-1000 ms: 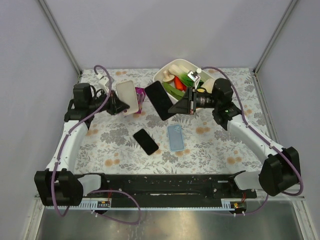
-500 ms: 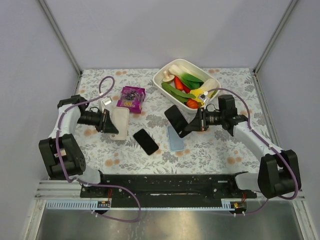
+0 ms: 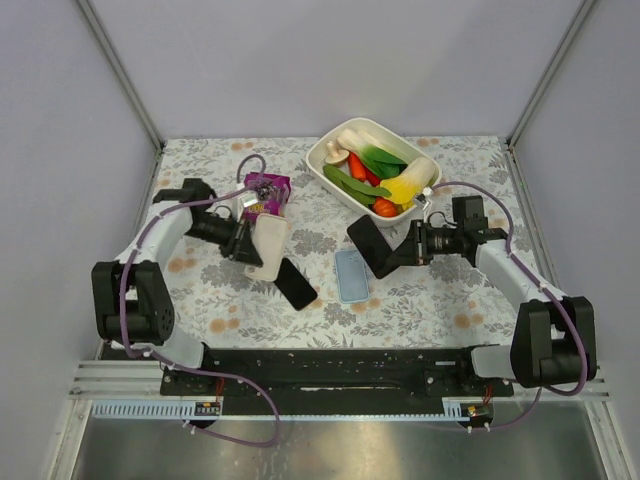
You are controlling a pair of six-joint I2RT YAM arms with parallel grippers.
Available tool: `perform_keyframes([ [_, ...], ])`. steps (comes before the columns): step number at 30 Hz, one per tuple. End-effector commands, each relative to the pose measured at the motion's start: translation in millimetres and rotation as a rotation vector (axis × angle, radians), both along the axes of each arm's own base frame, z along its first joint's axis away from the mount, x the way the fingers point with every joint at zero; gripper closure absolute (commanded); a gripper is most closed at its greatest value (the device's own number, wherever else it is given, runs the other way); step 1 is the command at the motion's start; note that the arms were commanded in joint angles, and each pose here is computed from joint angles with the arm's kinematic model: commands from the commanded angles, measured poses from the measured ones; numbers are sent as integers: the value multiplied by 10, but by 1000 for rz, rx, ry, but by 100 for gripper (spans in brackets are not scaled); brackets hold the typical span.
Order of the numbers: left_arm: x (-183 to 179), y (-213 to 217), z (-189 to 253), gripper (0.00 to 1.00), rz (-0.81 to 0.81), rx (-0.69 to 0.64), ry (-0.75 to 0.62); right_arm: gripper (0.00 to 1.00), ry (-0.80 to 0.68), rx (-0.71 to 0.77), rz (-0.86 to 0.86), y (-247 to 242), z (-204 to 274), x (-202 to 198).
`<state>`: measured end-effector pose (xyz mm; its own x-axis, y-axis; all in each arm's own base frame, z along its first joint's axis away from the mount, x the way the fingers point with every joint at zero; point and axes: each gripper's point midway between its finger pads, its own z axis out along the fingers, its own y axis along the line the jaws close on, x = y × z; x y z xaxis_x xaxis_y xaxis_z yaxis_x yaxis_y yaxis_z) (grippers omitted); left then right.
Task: Take the phone out of the phone case
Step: Place the phone case at the center of the board.
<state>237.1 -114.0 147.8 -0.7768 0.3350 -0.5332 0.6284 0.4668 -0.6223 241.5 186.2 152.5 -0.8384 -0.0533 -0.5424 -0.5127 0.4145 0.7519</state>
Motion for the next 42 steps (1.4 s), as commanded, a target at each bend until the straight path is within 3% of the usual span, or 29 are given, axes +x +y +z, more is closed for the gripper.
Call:
perform_keyframes([
  [1, 311, -658, 116, 100, 71, -142, 89, 100, -164, 80, 14, -33, 559, 92],
  [9, 470, -1985, 251, 100, 1, -260, 160, 100, -300, 109, -51, -168, 1149, 189],
  [13, 501, -2635, 221, 96, 38, -310, 260, 100, -332, 109, -102, -290, 1283, 273],
  [16, 517, -2965, -11, 97, 95, -319, 369, 100, -347, 110, -120, -344, 1318, 281],
  [20, 442, -3289, -165, 96, 106, -314, 415, 100, -344, 106, -139, -399, 1269, 266],
  [32, 225, -3475, -727, 88, 270, -125, 491, 100, -345, 117, -151, -443, 1207, 170],
  [38, 113, -3501, -882, 83, 285, -113, 540, 100, -334, 132, -137, -434, 1159, 136],
  [42, 118, -3485, -966, 73, 293, -83, 540, 100, -329, 137, -130, -425, 1114, 96],
])
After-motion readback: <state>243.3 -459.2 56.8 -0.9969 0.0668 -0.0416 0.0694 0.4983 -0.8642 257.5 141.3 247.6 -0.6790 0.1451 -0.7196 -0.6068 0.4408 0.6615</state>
